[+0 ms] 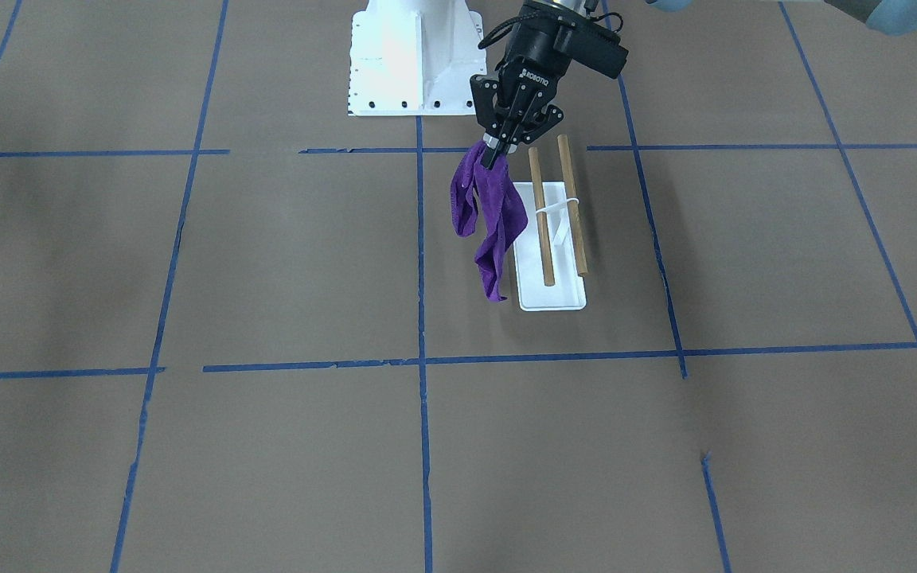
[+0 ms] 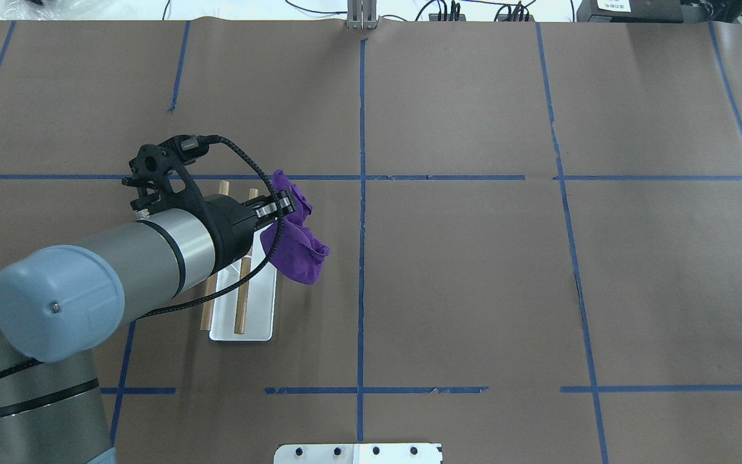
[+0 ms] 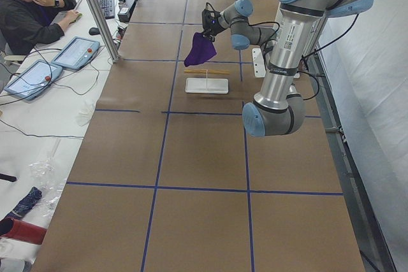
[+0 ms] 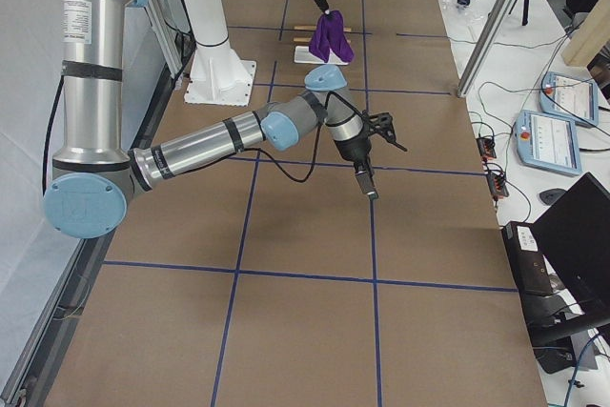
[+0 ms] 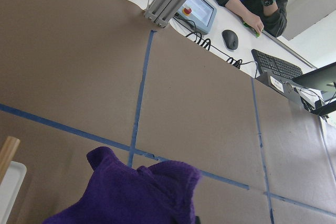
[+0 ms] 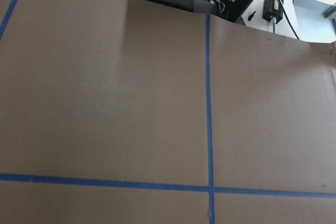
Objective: Hang towel on rack
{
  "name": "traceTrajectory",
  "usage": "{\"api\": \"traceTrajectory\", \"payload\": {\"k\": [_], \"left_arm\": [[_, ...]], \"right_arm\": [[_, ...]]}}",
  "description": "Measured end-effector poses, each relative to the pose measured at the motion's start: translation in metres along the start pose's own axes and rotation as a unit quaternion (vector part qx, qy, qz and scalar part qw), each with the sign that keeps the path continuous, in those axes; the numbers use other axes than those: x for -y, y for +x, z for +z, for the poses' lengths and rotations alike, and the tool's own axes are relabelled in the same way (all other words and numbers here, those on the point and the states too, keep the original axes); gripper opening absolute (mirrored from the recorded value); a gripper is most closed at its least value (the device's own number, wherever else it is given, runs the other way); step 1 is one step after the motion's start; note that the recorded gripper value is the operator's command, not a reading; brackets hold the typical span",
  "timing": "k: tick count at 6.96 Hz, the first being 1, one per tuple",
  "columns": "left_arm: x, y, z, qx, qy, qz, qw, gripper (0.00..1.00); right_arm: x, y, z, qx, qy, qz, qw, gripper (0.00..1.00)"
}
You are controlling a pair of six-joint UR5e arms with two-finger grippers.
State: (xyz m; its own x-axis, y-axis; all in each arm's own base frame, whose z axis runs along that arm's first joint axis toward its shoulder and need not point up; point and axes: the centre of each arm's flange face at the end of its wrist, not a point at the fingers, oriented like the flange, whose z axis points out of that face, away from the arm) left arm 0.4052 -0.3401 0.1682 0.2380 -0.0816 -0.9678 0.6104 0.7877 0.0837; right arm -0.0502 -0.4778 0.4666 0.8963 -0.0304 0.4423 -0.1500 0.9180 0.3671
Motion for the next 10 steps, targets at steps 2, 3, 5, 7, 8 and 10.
{"api": "traceTrajectory", "payload": {"k": [2,3,5,7,8,10], "left_arm": [[0.005,-0.044,-0.008,0.036,0.009,0.036,0.9987,0.00],[0.008,-0.062,-0.010,0.052,0.014,0.046,0.9975,0.00],[0.014,-0.092,-0.018,0.077,0.024,0.066,0.9945,0.00],[0.017,-0.110,-0.024,0.093,0.025,0.078,0.9922,0.00],[0.016,-0.116,-0.023,0.100,0.025,0.081,0.9913,0.00],[0.015,-0.132,-0.017,0.117,0.024,0.087,0.9890,0.00]], "right_arm": [[-0.002,0.017,-0.009,0.038,-0.049,-0.004,0.9981,1.00],[-0.003,0.019,-0.009,0.049,-0.057,-0.002,0.9971,1.00],[0.000,0.016,-0.011,0.062,-0.064,-0.002,0.9960,1.00],[0.008,0.011,-0.014,0.065,-0.068,0.000,0.9955,1.00],[0.010,0.010,-0.015,0.065,-0.069,0.001,0.9955,1.00],[0.012,0.009,-0.015,0.065,-0.070,0.003,0.9954,1.00]]}}
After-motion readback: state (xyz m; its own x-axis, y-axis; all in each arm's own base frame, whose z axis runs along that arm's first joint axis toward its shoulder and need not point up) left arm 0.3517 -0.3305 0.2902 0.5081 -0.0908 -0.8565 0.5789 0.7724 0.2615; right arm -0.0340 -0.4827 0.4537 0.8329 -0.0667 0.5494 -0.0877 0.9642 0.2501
